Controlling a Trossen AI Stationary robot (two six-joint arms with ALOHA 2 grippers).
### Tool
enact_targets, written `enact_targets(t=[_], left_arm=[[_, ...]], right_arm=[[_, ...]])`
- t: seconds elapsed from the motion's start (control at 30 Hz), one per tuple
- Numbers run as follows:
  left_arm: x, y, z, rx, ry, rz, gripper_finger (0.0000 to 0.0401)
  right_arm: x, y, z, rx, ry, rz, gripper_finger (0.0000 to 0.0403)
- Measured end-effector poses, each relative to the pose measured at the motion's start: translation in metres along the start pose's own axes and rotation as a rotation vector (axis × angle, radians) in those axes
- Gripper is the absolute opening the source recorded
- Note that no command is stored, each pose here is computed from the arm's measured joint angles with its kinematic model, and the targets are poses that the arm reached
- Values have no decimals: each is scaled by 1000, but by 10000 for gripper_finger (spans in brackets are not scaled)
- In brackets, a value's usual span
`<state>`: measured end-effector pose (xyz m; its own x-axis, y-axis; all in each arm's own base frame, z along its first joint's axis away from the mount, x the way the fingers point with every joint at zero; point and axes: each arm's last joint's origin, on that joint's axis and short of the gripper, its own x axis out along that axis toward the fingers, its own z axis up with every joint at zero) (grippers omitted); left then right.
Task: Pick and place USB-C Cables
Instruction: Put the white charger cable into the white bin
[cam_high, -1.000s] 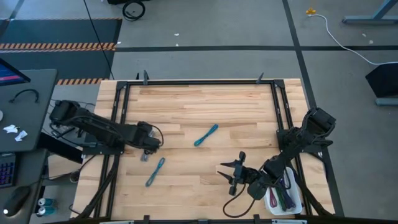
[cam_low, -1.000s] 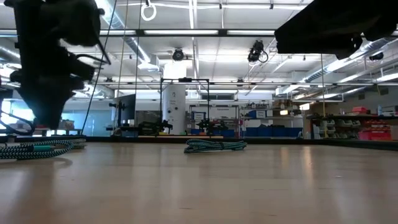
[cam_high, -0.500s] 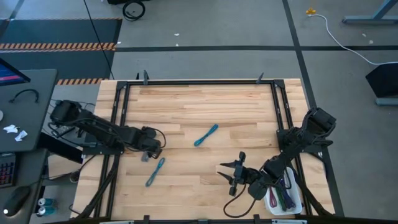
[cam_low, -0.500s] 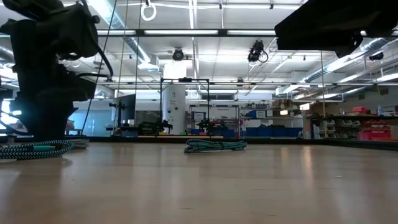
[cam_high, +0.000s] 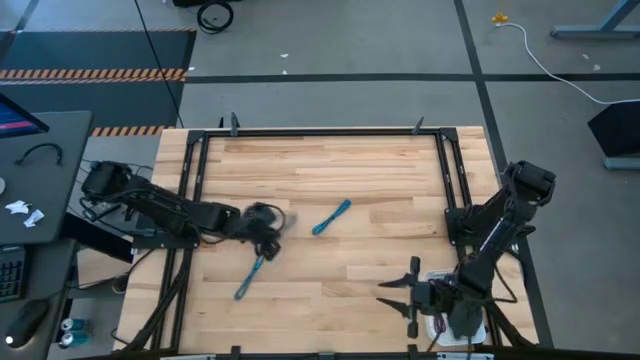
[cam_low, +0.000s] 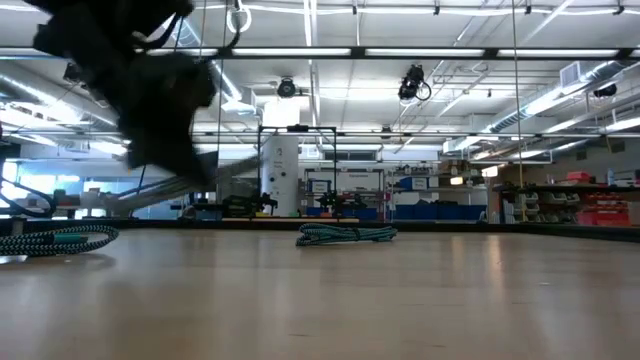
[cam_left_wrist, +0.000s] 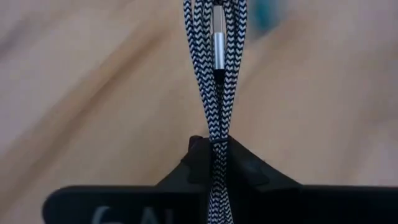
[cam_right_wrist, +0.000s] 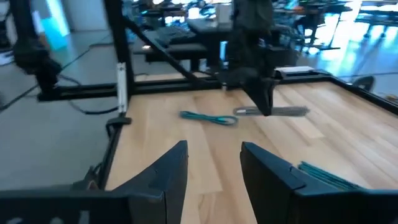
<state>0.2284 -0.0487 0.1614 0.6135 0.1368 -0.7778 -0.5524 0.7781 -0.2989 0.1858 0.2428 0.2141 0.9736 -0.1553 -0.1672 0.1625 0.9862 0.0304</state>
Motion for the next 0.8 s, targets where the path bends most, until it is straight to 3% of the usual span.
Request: enact_targets(t=[0.17, 0.27, 0.47, 0.67, 0.8], left_arm=[[-14, -44, 38, 219, -387, -405, 28], [-24, -55, 45, 333, -532, -534, 27], [-27, -67, 46, 464, -676, -583, 35], [-14, -73, 40, 481, -684, -597, 32], [-7, -73, 37, 482, -670, -589, 37]], right_arm=[[1, -7, -33, 52, 36, -32, 153], [9, -16, -53, 171, 55, -51, 153], [45, -39, -61, 282, -27, -110, 164], [101, -65, -31, 191, -177, 1, 226], [126, -79, -11, 139, -264, -46, 267]])
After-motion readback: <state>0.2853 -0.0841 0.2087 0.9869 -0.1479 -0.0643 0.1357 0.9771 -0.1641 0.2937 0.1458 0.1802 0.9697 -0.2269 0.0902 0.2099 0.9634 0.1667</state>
